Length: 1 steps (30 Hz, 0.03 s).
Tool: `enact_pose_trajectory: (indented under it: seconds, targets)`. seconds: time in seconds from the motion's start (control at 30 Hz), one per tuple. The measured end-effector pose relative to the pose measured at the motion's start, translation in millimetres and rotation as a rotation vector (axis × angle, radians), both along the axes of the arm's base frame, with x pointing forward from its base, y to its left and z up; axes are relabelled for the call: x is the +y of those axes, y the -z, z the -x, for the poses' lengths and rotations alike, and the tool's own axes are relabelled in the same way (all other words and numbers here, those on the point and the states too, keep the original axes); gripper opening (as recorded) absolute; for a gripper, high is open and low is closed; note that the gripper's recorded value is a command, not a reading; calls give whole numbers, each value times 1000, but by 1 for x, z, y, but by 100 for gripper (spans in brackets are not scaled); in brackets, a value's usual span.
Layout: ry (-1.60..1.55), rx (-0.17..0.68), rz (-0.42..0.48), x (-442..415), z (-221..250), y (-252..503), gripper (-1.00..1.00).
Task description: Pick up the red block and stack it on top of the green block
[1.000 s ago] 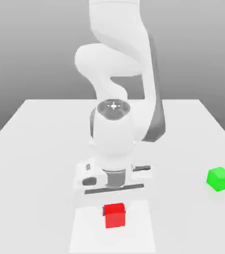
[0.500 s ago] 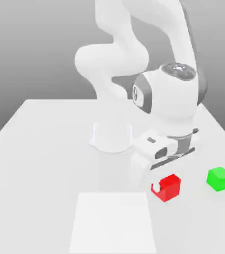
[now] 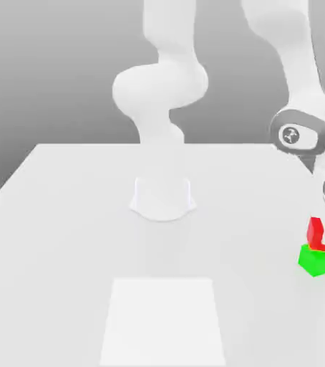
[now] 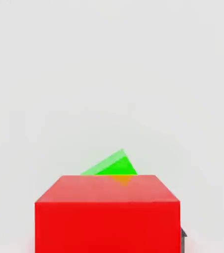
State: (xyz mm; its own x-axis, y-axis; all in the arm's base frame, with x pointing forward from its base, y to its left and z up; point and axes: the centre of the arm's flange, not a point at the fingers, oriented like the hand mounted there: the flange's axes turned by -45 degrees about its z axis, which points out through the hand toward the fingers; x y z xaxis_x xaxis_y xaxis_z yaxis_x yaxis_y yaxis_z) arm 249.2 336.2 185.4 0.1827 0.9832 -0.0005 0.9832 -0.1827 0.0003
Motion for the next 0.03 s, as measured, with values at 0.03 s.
enact_pose_trajectory:
  seconds: [0.03]
  targets:
    - [0,0,0,0,0,0,100]
